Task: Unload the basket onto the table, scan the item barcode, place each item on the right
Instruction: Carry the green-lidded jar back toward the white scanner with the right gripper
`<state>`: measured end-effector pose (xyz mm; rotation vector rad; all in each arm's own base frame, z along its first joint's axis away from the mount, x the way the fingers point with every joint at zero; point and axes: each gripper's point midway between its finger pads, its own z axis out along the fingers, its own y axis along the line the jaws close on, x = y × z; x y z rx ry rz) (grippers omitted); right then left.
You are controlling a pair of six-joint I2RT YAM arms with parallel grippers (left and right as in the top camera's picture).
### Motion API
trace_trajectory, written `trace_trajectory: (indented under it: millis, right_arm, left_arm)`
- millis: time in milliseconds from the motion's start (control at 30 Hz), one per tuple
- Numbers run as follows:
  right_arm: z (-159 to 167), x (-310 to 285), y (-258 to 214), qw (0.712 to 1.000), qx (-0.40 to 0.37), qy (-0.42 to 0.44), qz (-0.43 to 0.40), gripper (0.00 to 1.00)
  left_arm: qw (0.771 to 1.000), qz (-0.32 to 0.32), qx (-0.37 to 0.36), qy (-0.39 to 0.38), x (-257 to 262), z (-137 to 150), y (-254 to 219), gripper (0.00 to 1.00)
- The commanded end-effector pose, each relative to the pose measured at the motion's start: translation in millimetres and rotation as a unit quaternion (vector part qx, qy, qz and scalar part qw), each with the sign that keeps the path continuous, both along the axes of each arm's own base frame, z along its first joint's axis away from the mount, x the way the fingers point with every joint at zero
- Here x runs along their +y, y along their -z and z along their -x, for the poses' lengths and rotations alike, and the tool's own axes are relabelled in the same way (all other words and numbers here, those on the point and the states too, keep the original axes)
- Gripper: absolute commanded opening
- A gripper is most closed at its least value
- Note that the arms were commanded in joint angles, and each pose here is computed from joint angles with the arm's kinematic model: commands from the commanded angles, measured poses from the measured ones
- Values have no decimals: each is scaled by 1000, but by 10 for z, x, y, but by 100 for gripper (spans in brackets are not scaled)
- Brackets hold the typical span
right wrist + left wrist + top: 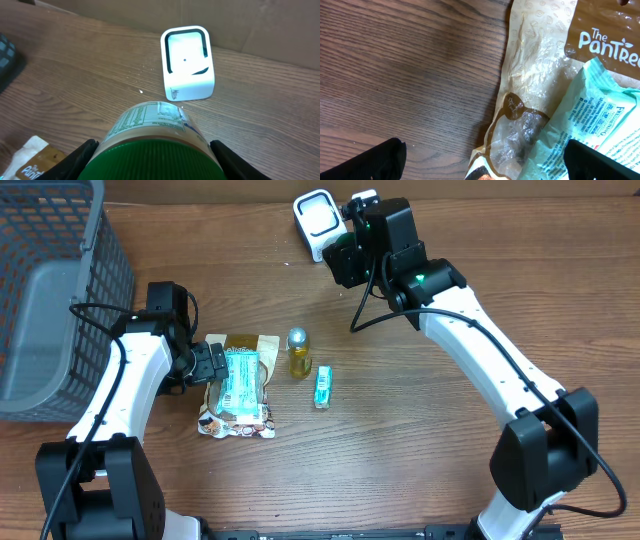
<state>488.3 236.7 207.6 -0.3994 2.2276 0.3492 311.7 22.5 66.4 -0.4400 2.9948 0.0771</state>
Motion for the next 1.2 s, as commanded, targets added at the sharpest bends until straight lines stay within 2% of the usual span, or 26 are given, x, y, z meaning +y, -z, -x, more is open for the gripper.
trace_trajectory:
  millis: [0, 200, 567, 800, 1167]
  right_arm:
    - [-27, 4, 50, 1000, -5, -2, 10, 10]
    - [-36, 9, 160, 1000, 6, -2, 15, 9]
    - [-132, 51, 927, 997, 63, -2, 41, 8]
    - [-217, 91, 942, 998, 48, -2, 34, 8]
    - [-137, 53, 1230, 996, 72, -3, 45, 8]
  left_arm:
    - [1000, 3, -5, 5, -5, -45, -32, 100]
    - [1000, 3, -5, 5, -5, -45, -32, 100]
    - [1000, 3, -5, 5, -5, -45, -32, 100]
    - [1000, 3, -5, 5, -6, -45, -32, 99]
    - [1000, 3, -5, 5, -6, -45, -32, 99]
